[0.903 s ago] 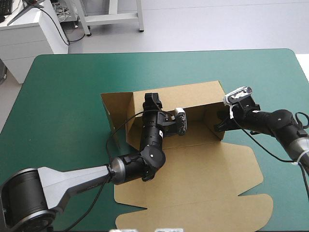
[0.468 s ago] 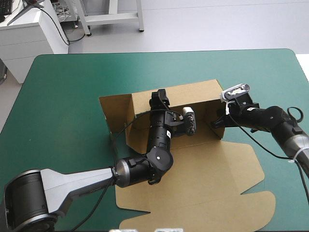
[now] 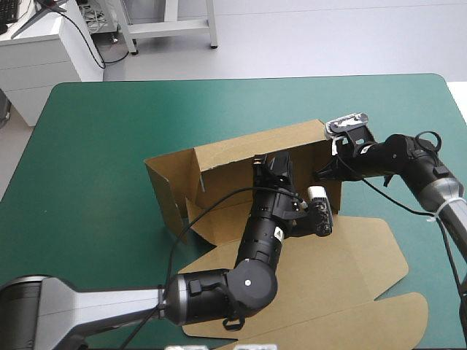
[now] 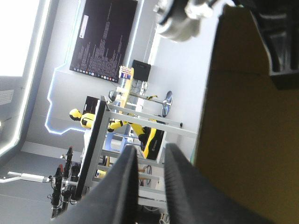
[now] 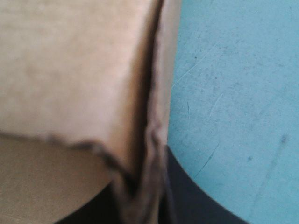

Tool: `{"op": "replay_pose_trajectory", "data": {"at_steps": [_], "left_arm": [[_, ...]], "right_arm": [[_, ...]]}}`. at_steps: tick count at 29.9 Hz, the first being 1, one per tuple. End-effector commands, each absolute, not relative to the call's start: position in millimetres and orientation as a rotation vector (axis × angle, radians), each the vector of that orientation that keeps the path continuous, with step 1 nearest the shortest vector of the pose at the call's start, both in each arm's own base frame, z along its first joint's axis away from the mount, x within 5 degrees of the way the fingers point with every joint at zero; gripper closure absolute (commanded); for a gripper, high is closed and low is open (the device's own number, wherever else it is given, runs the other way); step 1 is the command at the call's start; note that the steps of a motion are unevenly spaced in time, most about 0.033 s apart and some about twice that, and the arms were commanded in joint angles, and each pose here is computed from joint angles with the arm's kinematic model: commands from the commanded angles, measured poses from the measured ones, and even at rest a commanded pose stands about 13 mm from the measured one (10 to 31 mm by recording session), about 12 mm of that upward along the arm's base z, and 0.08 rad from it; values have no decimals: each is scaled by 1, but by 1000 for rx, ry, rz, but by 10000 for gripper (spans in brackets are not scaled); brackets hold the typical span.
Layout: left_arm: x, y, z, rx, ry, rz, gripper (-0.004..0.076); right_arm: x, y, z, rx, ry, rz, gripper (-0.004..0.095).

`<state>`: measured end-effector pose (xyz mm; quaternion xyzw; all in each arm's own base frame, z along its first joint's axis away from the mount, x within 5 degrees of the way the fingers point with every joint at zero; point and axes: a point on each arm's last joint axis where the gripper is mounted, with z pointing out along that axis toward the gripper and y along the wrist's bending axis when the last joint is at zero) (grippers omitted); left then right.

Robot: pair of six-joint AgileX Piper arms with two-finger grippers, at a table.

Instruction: Fold the box

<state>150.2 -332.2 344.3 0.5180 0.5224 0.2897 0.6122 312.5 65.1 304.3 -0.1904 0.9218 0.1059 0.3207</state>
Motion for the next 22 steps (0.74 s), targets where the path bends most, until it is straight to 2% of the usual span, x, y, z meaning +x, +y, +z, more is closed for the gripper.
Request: {"op": "replay_pose_trajectory", "data": {"at_steps": [1, 6, 10, 17, 22], "left_arm": [[134, -294, 412, 976, 1171, 608, 729], [140, -236, 460, 776, 1222, 496, 729], [165, -179, 479, 613, 1350, 424, 730], [212, -83, 471, 236, 1712, 310, 730], [231, -41, 449, 149, 1955, 246, 730]], "right_arm": [[309, 66, 339, -447, 2366, 312, 905], [307, 66, 351, -434, 2470, 326, 905], [317, 68, 354, -422, 2571, 353, 906], [357, 75, 343, -369, 2713, 406, 904], [386, 80, 331, -371, 2739, 413, 902]]}}
